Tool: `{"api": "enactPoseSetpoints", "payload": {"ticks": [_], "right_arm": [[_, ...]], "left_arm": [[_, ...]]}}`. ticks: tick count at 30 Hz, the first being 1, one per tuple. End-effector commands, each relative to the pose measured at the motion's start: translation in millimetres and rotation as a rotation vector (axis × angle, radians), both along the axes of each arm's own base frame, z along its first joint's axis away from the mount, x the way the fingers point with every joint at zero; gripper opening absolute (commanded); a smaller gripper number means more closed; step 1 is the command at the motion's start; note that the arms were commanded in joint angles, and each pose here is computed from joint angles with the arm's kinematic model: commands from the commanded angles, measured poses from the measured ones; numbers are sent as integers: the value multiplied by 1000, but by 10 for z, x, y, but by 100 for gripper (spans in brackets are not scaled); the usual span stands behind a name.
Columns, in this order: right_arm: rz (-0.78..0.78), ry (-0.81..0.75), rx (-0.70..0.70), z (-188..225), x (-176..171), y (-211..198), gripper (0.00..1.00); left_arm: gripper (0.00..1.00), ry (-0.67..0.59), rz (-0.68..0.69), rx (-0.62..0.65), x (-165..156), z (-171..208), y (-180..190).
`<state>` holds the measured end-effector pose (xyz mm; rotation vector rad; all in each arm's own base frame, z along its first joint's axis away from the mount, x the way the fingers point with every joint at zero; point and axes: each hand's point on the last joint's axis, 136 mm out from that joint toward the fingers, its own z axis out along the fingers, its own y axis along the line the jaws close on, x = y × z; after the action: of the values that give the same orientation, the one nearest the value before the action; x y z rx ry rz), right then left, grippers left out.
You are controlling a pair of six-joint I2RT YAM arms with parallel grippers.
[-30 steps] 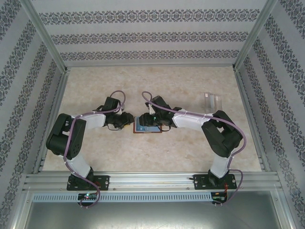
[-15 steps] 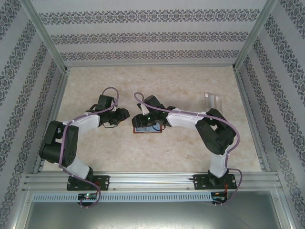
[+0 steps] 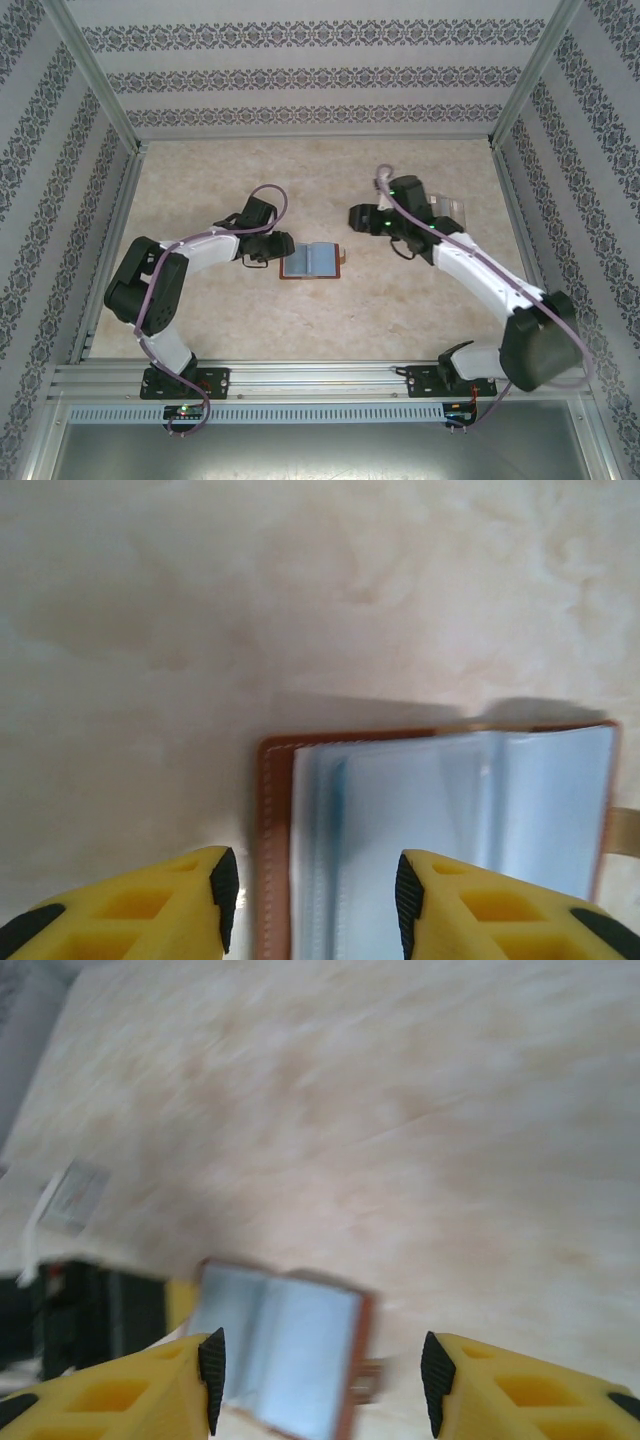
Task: Put the credit cards into the card holder
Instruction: Flip over the card slot in the card holder.
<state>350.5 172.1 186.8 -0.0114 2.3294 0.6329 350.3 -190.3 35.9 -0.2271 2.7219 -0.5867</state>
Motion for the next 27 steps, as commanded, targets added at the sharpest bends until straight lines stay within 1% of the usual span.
{"api": "enactPoseSetpoints", "payload": {"ticks": [1,4,5,7,9,12,14,15,19,23,27], "right_arm": [[-219,31,-224,-122,-49,-834,60],[-312,73,-352,-145,-133,-1331,65],[-326,75,-382,-154,-143,-1433,67],[-284,84,-429,-170,-151,-1542,70],[-269,124,-474,-179,-151,-1650,71],[-304,194,-551,-215,-130,-1876,76],[-329,207,-612,-261,-79,-2011,77],[-322,214,-619,-306,-50,-2039,77],[-333,246,-572,-433,80,-2138,73],[-358,281,-620,-500,227,-2280,72],[-344,314,-623,-574,386,-2307,70]], "left_arm": [[48,59,2,156,-161,-266,260],[47,64,-6,173,-181,-315,265],[47,61,-11,171,-174,-313,252],[48,56,-17,160,-152,-278,211],[47,58,-23,136,-149,-232,151],[48,46,-53,121,-154,-194,71],[49,52,-66,122,-173,-192,62],[49,55,-69,121,-182,-174,65],[49,23,-71,85,-213,-2,43],[50,6,-74,25,-223,125,-35],[50,-16,-72,0,-212,180,-63]]}}
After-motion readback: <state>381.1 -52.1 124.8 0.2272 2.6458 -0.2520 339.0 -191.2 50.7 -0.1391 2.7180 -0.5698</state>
